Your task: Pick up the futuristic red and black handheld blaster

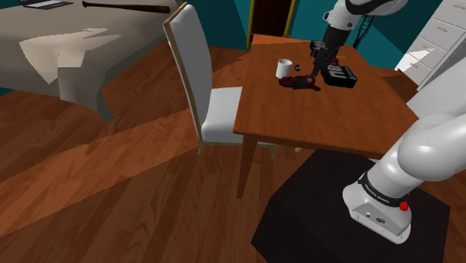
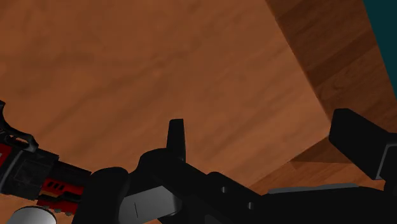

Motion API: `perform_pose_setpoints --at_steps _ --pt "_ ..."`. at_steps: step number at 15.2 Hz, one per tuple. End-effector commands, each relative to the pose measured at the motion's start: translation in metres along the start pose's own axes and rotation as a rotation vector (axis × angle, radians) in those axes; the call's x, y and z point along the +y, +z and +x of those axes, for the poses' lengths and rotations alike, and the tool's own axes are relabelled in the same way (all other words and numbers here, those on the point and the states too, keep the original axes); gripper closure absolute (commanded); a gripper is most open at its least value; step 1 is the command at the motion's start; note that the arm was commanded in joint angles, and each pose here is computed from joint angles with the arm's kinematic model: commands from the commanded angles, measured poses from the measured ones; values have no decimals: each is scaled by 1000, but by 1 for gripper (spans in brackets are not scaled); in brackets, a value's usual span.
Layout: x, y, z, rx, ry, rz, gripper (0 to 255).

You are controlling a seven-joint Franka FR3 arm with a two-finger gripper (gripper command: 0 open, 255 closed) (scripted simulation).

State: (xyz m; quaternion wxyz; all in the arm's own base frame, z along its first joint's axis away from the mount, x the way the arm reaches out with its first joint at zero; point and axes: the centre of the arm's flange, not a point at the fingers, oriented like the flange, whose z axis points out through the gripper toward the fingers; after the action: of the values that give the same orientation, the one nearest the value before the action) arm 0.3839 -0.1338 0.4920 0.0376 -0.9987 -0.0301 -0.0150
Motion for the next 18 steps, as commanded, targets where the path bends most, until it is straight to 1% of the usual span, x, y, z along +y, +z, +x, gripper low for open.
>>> perform_pose_setpoints --at_steps 1,18 --pt "25 11 6 -4 1 -5 0" --pt "215 109 62 -39 20 -36 0"
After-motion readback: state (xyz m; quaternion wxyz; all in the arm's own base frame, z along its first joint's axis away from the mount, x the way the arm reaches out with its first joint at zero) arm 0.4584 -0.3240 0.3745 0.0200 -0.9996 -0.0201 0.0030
